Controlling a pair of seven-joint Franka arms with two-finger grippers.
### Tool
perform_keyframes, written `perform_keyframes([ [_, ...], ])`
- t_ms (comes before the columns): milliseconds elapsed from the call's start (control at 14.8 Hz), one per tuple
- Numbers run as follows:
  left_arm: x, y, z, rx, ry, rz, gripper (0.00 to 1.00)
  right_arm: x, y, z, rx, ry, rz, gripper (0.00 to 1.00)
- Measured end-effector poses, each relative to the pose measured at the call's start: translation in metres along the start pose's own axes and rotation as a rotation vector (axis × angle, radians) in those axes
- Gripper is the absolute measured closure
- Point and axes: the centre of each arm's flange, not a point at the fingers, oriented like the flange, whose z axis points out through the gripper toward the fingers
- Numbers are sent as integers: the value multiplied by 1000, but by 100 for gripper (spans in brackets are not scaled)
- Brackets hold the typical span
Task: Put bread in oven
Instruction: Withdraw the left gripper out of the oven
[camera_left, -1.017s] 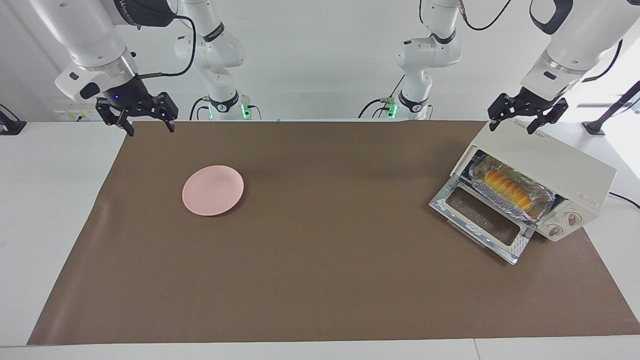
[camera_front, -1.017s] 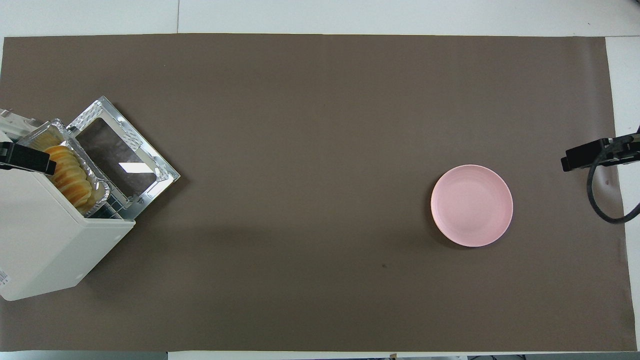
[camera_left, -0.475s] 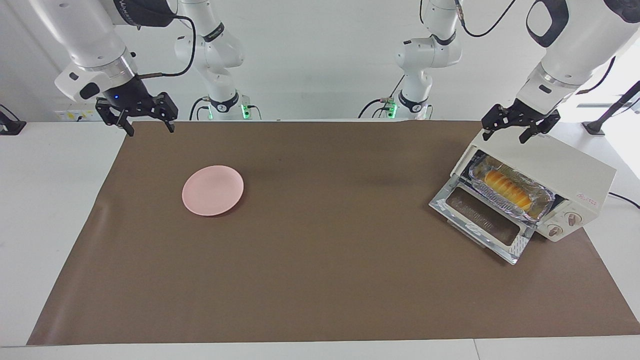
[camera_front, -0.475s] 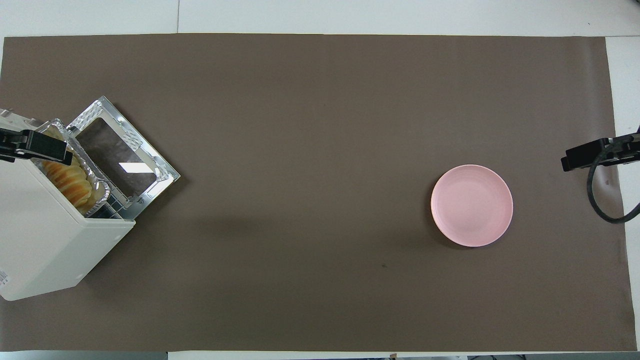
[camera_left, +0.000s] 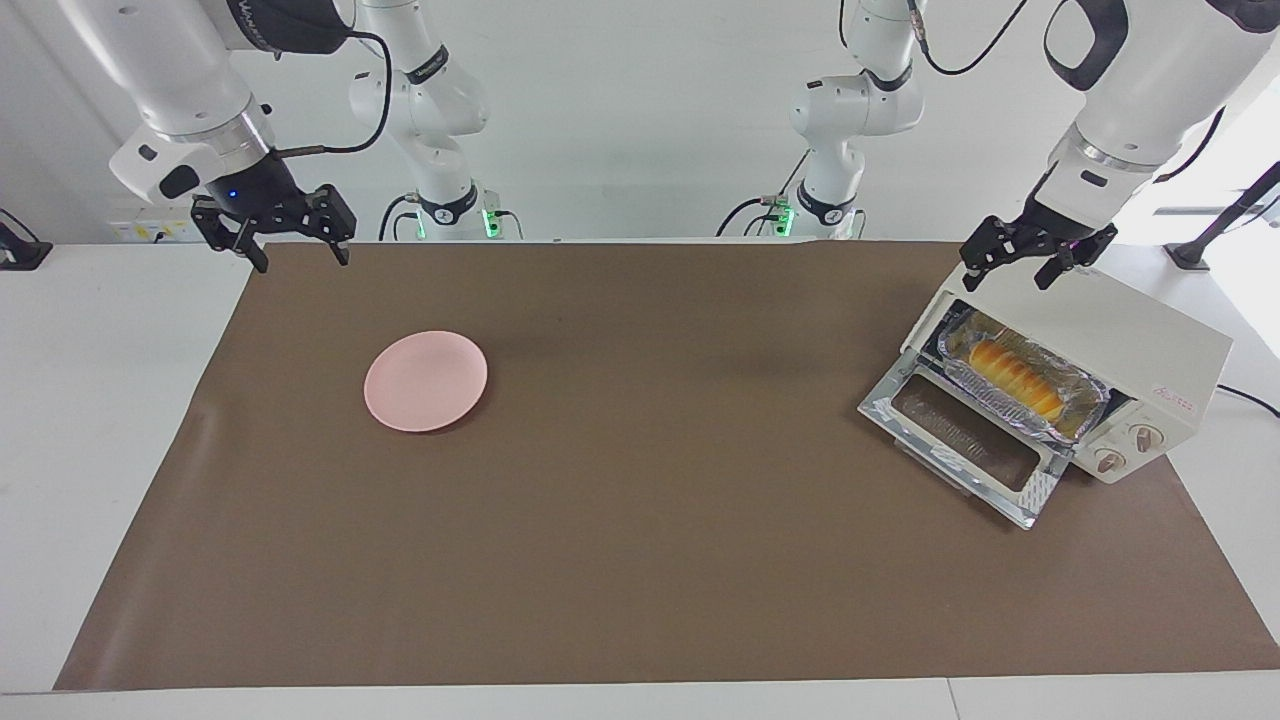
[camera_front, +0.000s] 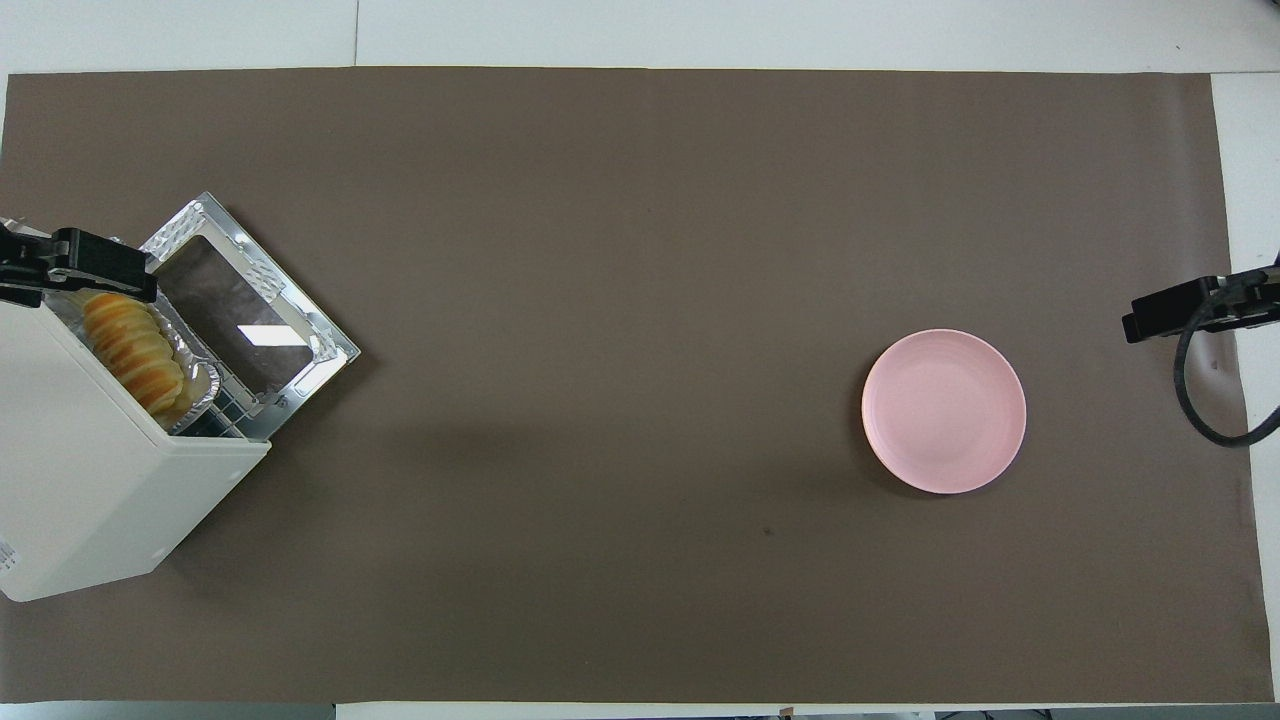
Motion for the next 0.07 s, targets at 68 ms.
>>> perform_keyframes([
  [68,0,0,0,0,0,0,0,0,0,0,0,0,0,0],
])
